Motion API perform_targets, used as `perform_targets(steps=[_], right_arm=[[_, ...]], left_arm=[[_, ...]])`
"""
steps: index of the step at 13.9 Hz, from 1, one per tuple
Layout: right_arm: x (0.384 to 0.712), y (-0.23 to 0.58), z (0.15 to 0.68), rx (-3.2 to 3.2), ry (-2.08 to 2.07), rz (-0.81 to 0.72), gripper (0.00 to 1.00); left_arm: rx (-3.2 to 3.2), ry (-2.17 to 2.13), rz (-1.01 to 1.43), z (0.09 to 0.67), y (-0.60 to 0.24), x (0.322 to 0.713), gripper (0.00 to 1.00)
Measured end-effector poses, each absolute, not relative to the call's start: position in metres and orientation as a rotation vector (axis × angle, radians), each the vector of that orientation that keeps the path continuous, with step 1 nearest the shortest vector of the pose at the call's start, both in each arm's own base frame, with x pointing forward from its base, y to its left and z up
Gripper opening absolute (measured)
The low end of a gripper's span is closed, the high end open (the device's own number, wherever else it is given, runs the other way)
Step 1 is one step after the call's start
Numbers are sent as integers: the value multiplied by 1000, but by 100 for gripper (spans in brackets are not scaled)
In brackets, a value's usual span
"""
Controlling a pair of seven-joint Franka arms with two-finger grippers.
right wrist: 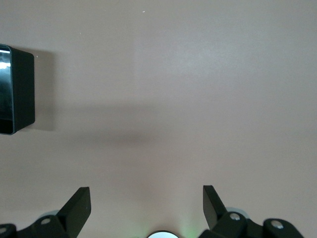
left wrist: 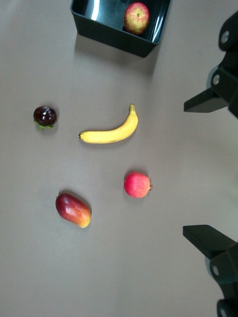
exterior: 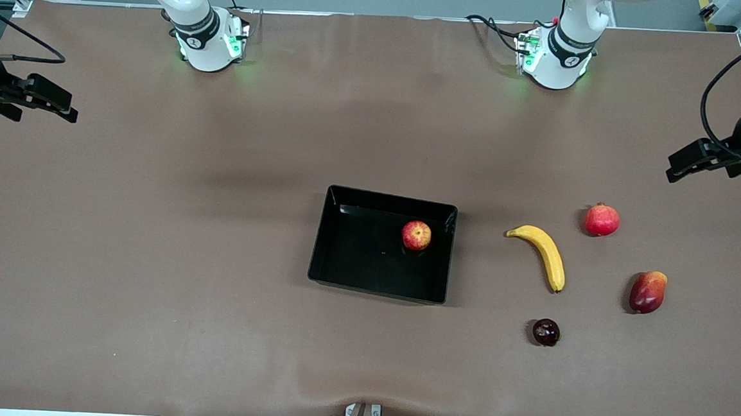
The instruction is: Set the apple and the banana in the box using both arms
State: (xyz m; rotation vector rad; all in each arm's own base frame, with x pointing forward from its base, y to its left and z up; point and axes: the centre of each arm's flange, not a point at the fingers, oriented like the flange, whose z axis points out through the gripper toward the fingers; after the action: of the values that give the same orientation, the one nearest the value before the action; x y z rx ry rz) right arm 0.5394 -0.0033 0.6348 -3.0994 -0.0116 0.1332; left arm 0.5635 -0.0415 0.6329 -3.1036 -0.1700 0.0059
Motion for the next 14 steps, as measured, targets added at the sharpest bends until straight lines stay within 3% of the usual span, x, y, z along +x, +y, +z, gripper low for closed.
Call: perform_targets(steps=[14], right_arm=[[540,-2,634,-3097,-15,135,100]], left_arm=[[-3116,-137,73,609,-58,559,100]])
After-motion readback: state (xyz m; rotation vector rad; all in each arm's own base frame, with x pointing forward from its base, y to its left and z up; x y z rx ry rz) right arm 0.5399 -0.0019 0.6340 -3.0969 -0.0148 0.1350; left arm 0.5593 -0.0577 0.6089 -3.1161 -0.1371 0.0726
